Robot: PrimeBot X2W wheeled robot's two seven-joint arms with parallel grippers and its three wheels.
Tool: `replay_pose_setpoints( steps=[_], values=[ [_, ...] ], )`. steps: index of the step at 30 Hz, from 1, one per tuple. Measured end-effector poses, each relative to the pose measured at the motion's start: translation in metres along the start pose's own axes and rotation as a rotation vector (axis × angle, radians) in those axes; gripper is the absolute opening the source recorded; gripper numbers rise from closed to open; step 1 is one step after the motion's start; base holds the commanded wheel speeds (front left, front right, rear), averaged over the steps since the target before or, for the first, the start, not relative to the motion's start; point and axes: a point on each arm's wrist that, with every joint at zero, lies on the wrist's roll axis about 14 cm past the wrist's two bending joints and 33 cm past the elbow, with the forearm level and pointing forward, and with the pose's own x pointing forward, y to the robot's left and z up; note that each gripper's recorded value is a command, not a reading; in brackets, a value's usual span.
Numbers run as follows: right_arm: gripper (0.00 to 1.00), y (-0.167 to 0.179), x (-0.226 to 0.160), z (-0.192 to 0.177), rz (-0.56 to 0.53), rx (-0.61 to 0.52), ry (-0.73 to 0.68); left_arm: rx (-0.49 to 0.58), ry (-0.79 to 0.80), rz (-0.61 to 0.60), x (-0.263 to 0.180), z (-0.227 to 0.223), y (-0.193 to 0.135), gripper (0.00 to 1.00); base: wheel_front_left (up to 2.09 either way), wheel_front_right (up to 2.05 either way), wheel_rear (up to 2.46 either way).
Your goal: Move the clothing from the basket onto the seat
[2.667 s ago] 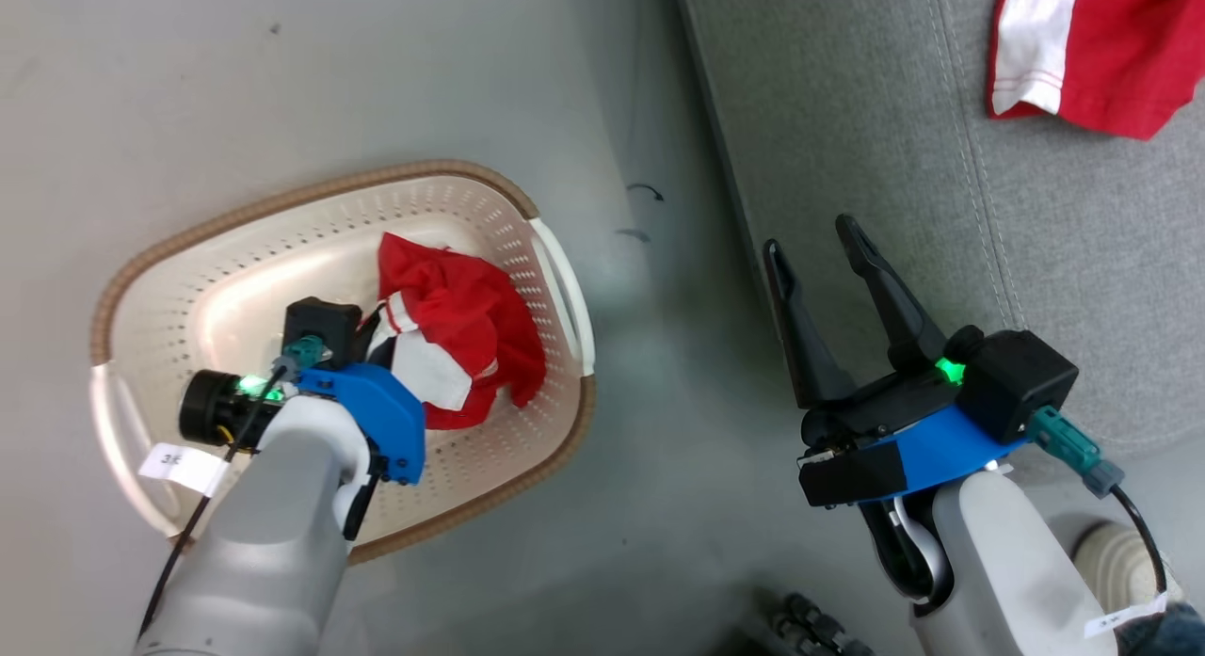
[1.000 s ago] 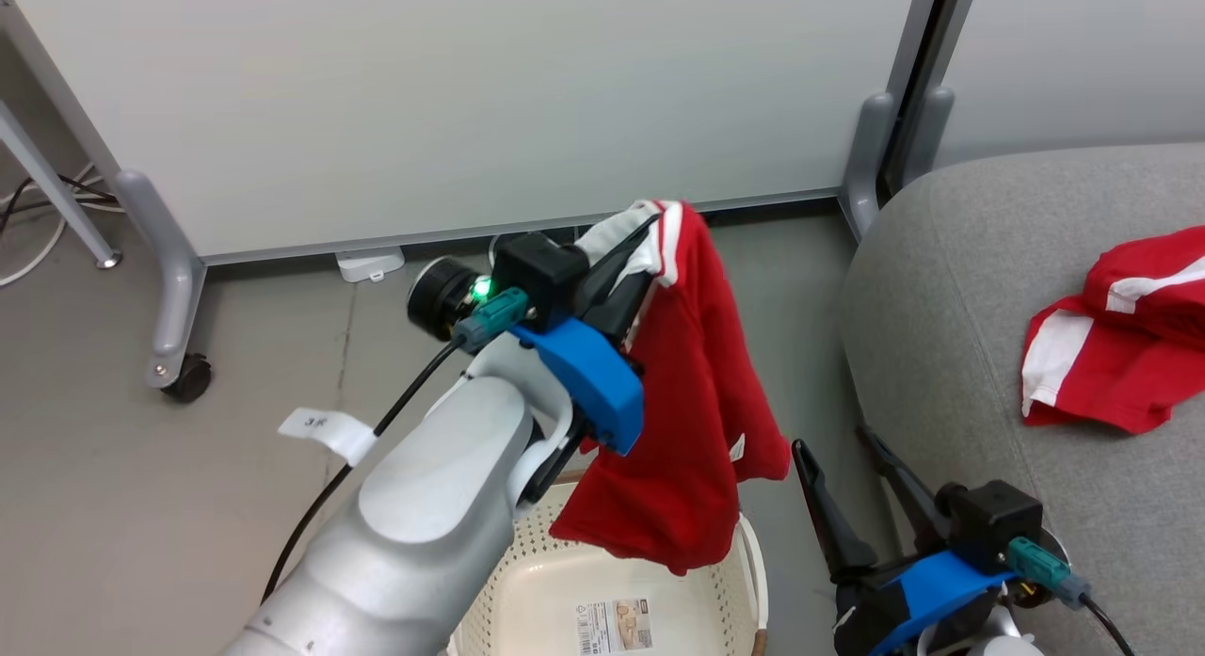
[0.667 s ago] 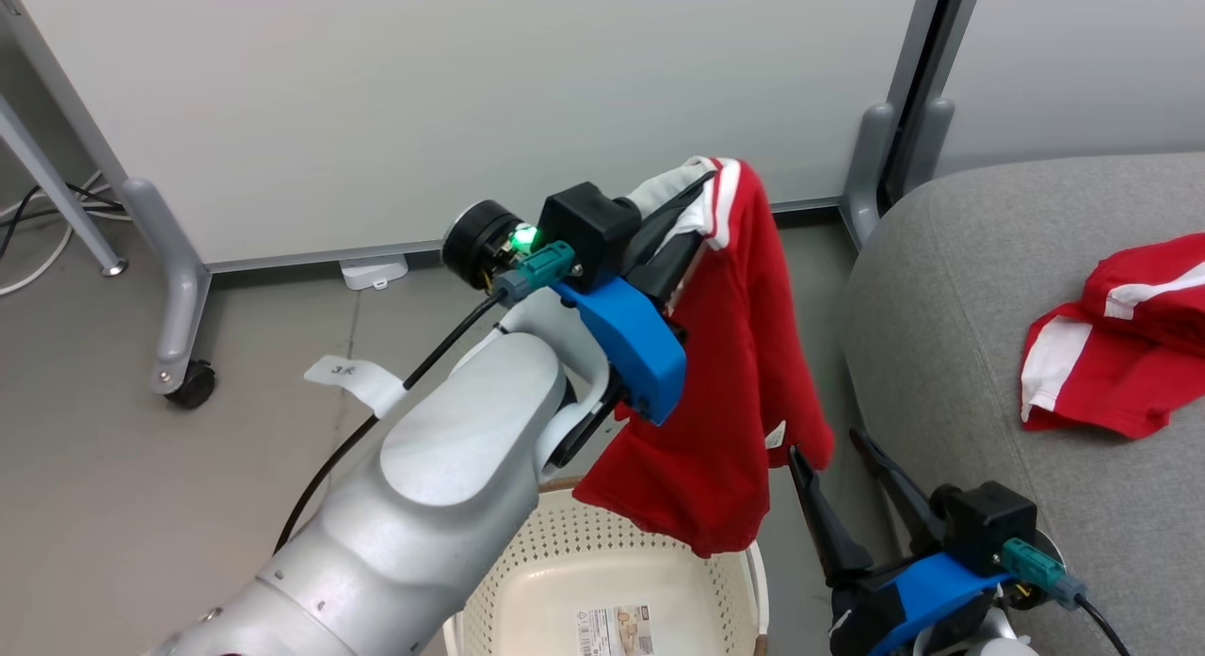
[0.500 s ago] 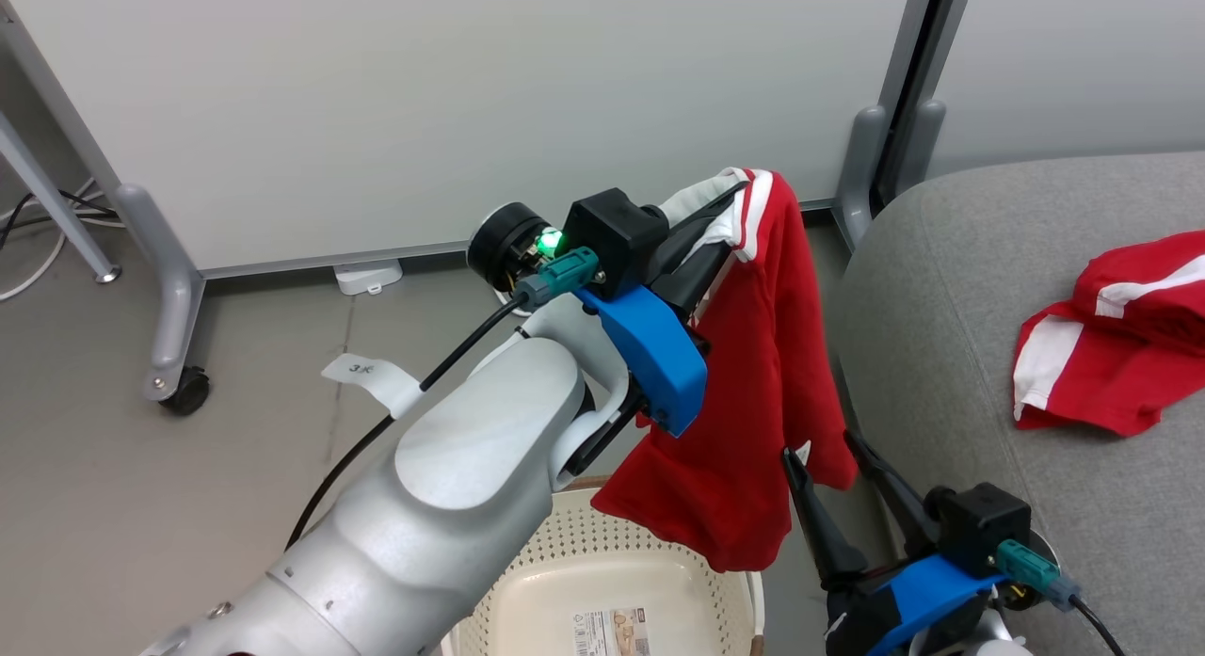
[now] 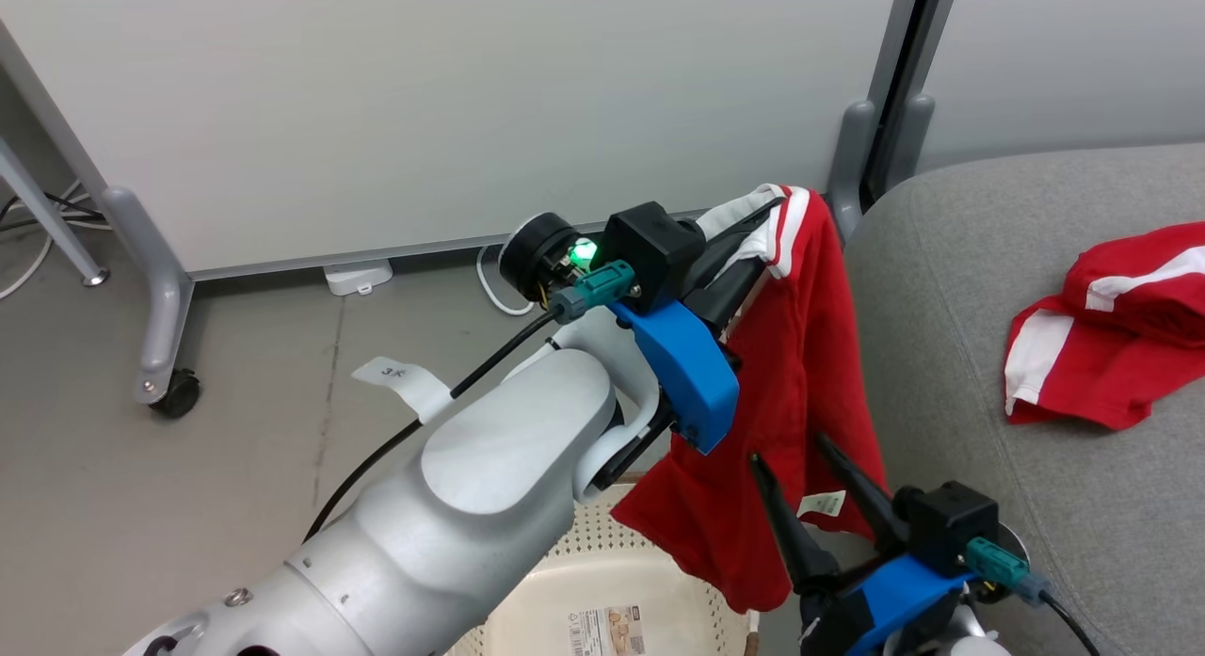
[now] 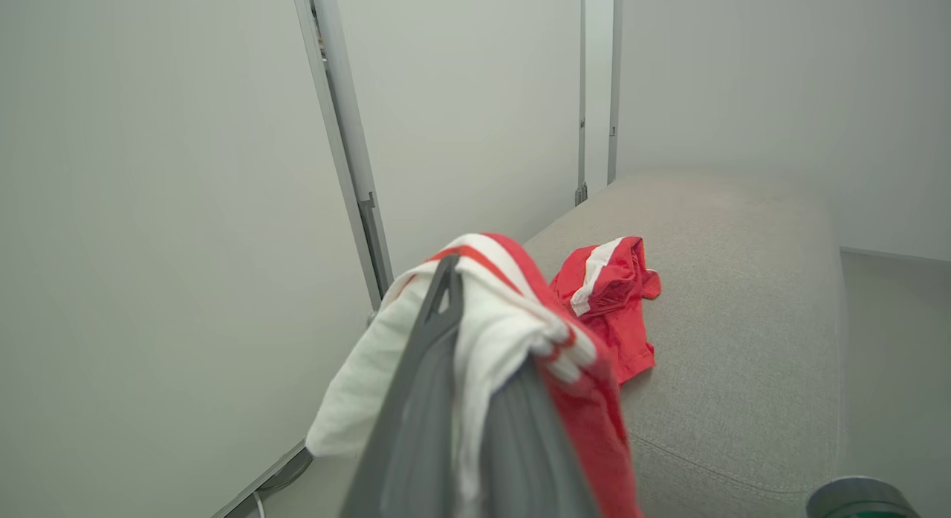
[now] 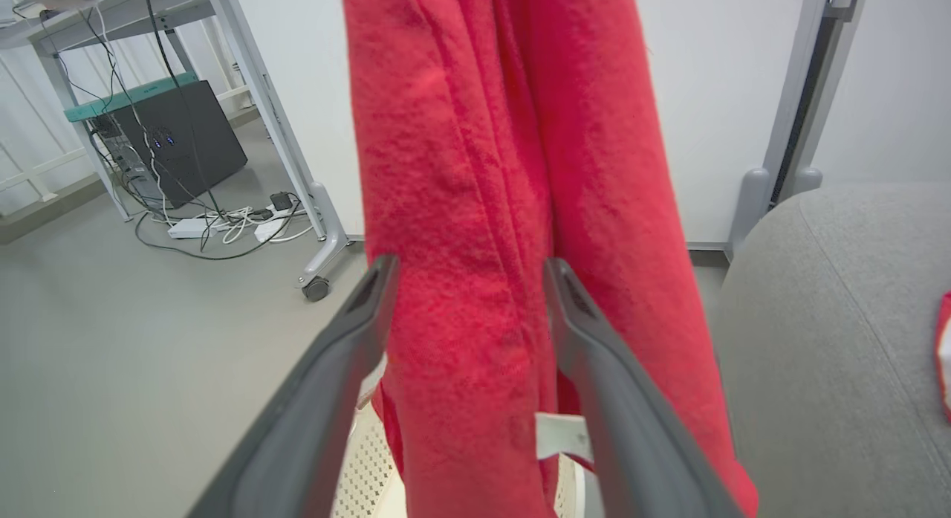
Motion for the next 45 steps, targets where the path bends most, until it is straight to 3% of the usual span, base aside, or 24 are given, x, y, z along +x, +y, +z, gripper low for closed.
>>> replay_pose_setpoints(
  steps=[9, 19, 20, 21, 22, 45],
  values=[
    [1.0, 0.02, 0.021, 0.014, 0.08, -0.037, -0.021, -0.008, 0.005, -0.028, 0.004, -0.003, -0.01, 0.0, 0.0, 0.0, 0.0],
    [1.0, 0.021, 0.037, 0.014, 0.098, -0.069, -0.001, -0.01, 0.007, -0.037, 0.004, -0.003, -0.014, 0.0, 0.0, 0.0, 0.0],
    [0.51, 0.022, 0.039, 0.015, 0.1, -0.072, -0.004, -0.01, 0.007, -0.035, 0.004, -0.003, -0.014, 0.0, 0.0, 0.0, 0.0],
    [0.22, 0.022, 0.04, 0.017, 0.101, -0.072, -0.008, -0.008, 0.01, -0.037, 0.004, -0.003, -0.015, 0.0, 0.0, 0.0, 0.0],
    [0.0, 0.022, 0.04, 0.017, 0.101, -0.07, -0.008, -0.008, 0.011, -0.038, 0.003, -0.004, -0.015, 0.0, 0.0, 0.0, 0.0],
    [0.0, 0.019, 0.042, 0.013, 0.095, -0.064, 0.003, -0.011, 0.031, -0.03, 0.003, -0.009, -0.014, 0.0, 0.0, 0.0, 0.0]
  ],
)
